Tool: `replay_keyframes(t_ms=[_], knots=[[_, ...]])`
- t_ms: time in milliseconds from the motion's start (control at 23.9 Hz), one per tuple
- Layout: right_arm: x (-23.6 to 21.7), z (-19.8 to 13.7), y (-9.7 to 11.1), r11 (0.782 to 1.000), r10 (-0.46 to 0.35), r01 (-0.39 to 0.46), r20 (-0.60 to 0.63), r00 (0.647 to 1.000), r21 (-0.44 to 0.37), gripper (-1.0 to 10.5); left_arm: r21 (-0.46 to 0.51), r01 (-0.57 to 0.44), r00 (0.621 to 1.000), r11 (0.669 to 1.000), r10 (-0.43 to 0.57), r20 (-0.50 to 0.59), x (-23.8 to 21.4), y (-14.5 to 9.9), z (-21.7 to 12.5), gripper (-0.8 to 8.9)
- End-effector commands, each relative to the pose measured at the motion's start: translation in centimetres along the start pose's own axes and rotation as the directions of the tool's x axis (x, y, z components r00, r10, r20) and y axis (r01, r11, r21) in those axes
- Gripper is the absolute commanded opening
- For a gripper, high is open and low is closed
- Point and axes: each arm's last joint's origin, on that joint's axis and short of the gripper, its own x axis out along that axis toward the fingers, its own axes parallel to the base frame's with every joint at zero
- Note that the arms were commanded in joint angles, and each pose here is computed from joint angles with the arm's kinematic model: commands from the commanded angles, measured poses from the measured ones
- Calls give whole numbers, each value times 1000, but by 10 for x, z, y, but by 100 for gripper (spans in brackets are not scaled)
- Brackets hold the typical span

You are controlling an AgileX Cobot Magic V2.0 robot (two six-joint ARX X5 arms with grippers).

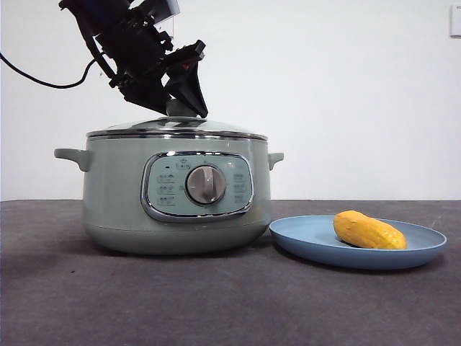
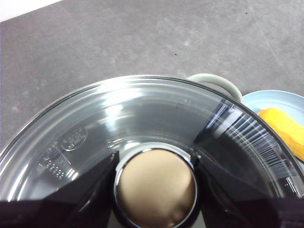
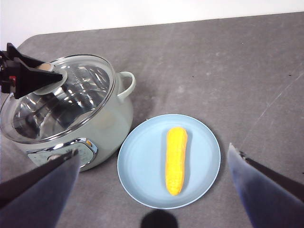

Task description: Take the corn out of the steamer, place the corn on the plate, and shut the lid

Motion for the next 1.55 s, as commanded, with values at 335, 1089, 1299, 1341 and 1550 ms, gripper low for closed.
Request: replay_keyframes(t_ms=[335, 1089, 1299, 1341, 1550], knots=[[1, -2, 0, 1000, 2, -2, -7, 1000, -4, 662, -17, 2, 999, 1000, -3, -46, 7, 2, -8, 394], [1, -10, 0, 997, 55, -59, -102, 993, -42, 661, -2, 5, 999, 1000, -5, 47, -80, -12, 15, 548], [0, -15, 3, 981, 166, -181, -176, 970, -71, 660, -69, 148, 989, 987, -147, 20, -141, -29, 9, 529], [1, -17, 3, 977, 184, -200, -196, 963, -69, 660, -76, 175, 984, 982, -174, 18, -154, -32, 6, 529], [2, -23, 3, 973, 193, -221, -278, 941, -71, 658, -91, 210, 978, 973, -210, 12, -207, -45, -8, 529]])
